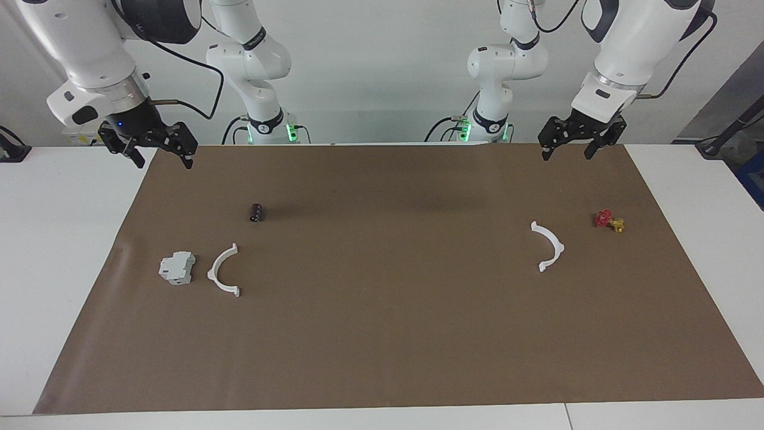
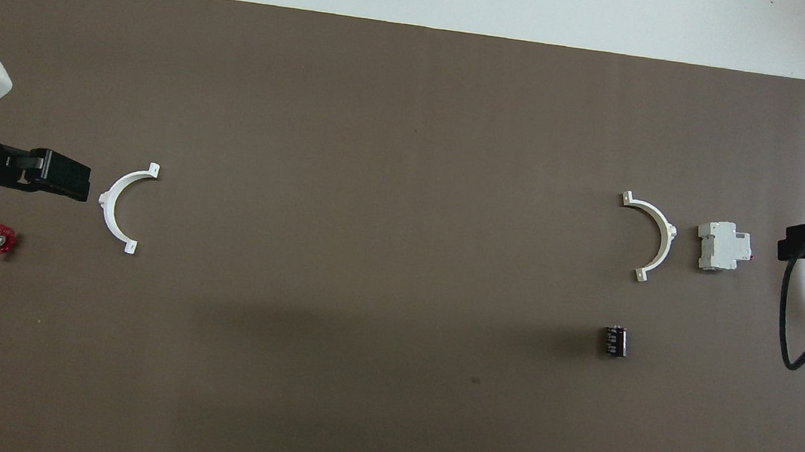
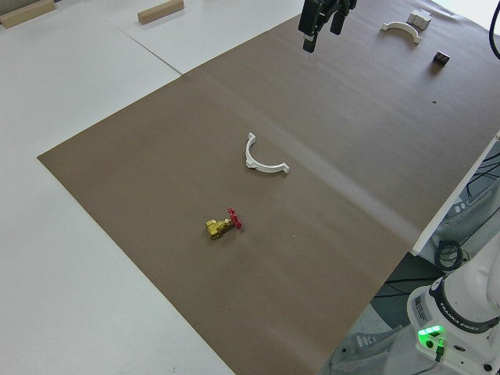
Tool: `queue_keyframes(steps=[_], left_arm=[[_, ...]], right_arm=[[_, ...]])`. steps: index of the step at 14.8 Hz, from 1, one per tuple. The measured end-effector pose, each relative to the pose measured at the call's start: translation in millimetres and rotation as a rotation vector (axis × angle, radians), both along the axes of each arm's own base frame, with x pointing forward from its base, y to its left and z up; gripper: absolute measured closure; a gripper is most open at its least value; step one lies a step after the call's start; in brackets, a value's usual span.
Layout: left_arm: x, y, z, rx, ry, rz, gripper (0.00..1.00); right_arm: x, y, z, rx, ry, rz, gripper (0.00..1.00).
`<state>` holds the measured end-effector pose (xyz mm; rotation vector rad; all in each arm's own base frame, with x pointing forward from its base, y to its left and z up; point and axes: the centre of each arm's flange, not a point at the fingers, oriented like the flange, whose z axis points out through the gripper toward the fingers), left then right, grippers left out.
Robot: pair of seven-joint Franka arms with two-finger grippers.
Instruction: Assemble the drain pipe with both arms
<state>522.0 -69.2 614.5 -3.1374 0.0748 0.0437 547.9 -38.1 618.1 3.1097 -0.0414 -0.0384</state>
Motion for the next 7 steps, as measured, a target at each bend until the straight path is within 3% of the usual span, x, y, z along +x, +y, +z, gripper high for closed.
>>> queue_keyframes(steps=[7], left_arm=[[-0.6, 1.5, 1.3, 0.000, -0.002, 0.000, 0.00]], right_arm=[[2.5, 0.1, -7.2, -0.001, -0.019, 0.008, 0.00]])
